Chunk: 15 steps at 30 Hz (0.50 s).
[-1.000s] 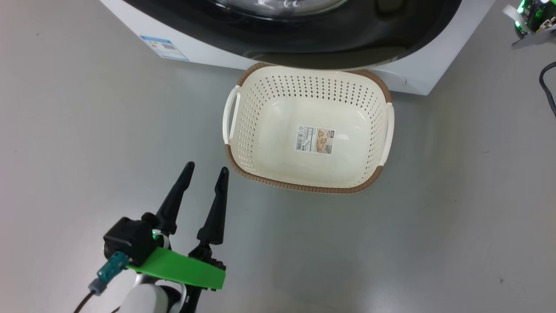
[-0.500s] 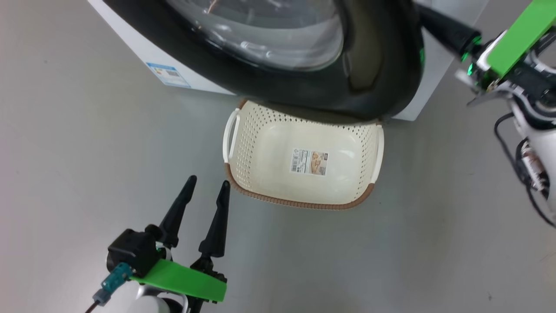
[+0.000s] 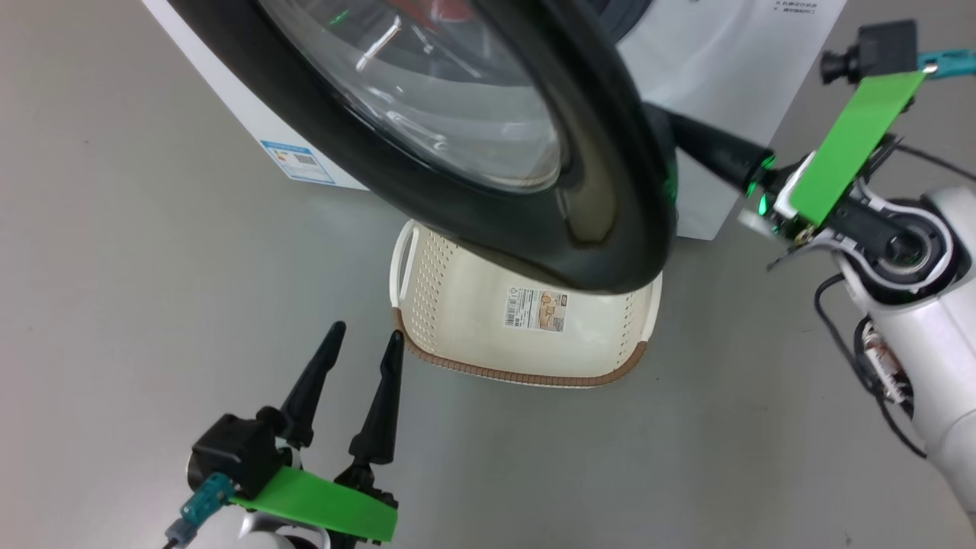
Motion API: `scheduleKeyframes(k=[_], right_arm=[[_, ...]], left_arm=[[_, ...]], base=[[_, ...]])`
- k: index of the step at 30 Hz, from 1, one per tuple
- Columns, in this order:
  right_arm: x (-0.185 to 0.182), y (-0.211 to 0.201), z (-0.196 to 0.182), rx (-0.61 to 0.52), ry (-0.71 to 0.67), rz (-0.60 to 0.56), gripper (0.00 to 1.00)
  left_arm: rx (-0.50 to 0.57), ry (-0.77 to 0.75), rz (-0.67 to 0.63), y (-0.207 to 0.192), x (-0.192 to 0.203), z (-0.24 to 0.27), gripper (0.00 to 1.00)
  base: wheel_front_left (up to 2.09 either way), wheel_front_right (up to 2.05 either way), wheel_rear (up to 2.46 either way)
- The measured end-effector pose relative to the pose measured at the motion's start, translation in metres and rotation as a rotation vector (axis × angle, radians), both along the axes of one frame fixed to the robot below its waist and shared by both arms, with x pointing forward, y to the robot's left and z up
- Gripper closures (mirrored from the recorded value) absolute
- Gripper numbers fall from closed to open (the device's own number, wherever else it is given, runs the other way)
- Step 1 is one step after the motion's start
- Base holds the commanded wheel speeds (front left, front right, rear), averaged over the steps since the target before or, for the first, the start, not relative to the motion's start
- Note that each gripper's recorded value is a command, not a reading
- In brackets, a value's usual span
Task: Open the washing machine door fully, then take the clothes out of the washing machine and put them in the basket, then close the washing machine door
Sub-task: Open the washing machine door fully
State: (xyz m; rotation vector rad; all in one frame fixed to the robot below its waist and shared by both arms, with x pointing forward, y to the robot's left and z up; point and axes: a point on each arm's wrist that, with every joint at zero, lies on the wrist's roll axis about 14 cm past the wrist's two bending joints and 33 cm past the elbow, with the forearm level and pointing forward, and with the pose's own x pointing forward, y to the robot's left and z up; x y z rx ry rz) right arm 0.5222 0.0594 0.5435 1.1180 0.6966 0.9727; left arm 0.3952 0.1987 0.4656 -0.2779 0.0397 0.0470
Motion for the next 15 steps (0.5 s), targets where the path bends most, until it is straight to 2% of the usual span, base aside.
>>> scheduleKeyframes(k=[9, 15], right_arm=[[-0.037, 0.016, -0.005, 0.01, 0.016, 0.105, 1.0], [-0.049, 0.021, -0.01, -0.001, 0.015, 0.12, 1.0]], left_arm=[[-0.005, -0.005, -0.005, -0.003, -0.003, 0.002, 0.0], [-0.005, -0.011, -0.005, -0.003, -0.004, 0.004, 0.0]], base=[[0.0, 0.0, 0.0], [0.0, 0.0, 0.0]])
